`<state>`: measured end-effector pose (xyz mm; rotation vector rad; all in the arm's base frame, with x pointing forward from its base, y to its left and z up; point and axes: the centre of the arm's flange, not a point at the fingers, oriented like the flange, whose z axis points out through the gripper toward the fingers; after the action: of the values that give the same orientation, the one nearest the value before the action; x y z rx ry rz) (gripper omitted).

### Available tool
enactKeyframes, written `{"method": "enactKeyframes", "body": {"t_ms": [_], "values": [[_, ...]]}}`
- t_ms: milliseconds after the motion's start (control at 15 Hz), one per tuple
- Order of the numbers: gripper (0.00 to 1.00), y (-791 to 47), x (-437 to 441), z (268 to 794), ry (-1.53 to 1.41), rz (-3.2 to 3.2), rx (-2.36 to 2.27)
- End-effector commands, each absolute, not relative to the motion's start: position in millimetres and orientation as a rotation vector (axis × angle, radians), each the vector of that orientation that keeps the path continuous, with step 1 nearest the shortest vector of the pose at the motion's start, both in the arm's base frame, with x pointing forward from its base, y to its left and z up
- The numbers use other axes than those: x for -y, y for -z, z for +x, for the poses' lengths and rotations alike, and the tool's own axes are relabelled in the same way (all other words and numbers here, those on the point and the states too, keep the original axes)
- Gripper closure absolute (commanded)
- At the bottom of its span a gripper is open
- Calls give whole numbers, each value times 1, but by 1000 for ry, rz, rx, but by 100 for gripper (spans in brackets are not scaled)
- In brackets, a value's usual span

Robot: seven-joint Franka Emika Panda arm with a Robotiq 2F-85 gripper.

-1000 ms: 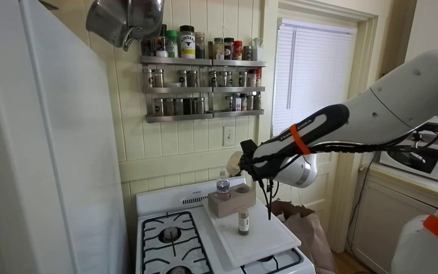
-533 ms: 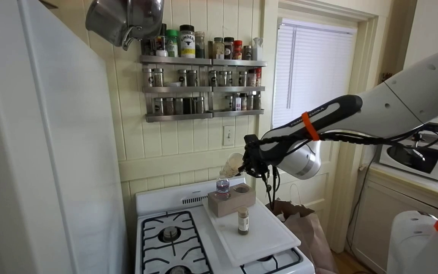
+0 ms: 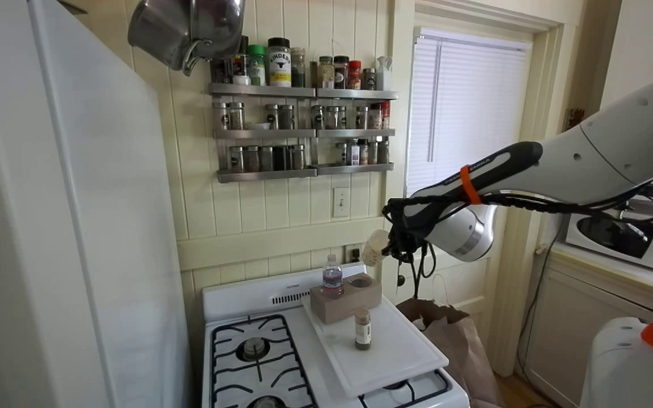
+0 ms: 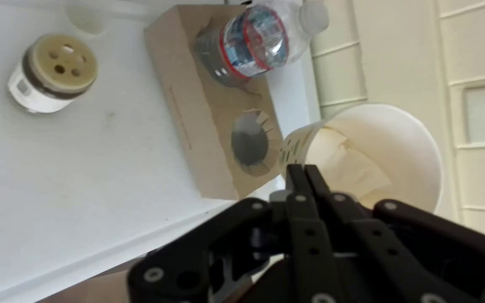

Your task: Put the coffee cup in the cupholder.

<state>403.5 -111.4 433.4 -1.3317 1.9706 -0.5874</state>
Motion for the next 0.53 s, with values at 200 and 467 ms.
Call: {"method": "enactKeyframes", "body": {"t_ms": [200,467], "values": [[99,-461,193,391,200,-1419,-2078],[99,-497,228,376,142,-1593,-2164]]}}
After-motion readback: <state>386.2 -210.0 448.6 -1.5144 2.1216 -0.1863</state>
